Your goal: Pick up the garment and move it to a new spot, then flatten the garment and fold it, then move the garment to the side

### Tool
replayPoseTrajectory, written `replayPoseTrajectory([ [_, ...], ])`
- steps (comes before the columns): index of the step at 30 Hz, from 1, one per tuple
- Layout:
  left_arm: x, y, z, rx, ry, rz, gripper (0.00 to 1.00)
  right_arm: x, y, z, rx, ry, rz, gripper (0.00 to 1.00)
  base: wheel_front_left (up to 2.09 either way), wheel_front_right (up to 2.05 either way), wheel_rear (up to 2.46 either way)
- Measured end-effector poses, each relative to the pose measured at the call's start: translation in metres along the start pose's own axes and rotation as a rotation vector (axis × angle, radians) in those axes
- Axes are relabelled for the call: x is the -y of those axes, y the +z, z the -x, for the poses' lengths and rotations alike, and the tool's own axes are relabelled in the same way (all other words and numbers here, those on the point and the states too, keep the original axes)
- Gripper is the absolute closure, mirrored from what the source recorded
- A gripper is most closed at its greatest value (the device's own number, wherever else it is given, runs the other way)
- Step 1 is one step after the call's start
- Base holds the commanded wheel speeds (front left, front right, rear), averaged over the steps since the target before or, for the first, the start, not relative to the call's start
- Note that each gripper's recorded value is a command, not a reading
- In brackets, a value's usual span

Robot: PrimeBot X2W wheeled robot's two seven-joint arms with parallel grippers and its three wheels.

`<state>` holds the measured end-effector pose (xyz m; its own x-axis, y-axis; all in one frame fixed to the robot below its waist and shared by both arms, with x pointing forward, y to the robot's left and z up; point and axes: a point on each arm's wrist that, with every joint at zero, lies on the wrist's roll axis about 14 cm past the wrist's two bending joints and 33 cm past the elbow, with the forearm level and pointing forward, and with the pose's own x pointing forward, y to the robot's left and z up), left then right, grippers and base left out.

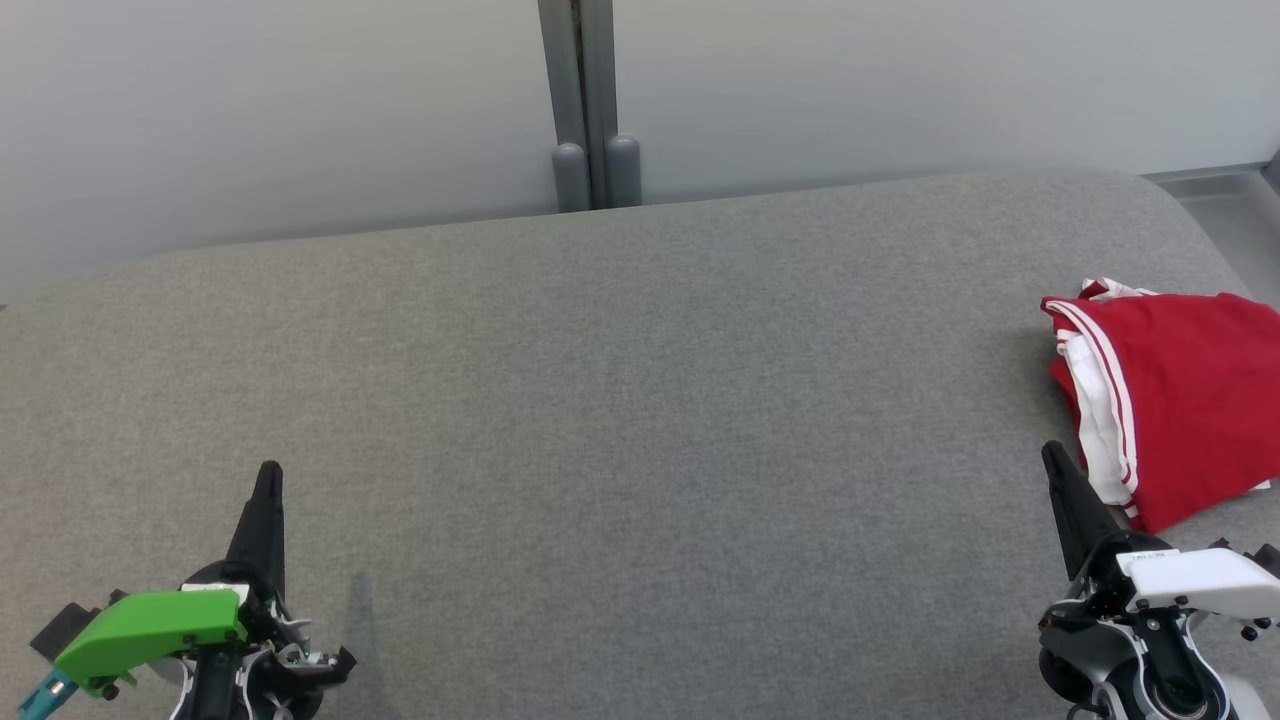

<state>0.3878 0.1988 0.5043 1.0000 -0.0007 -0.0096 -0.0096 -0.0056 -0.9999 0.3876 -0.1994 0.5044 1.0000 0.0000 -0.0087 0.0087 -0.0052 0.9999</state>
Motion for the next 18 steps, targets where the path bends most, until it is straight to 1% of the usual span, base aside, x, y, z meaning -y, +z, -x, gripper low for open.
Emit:
replayPoseTrajectory([
  [18,0.0,0.0,0.0,0.0,0.0,0.0,1.0,-0.0001,0.0,0.0,0.0,0.0,0.0,1.0,0.0,0.0,0.0],
])
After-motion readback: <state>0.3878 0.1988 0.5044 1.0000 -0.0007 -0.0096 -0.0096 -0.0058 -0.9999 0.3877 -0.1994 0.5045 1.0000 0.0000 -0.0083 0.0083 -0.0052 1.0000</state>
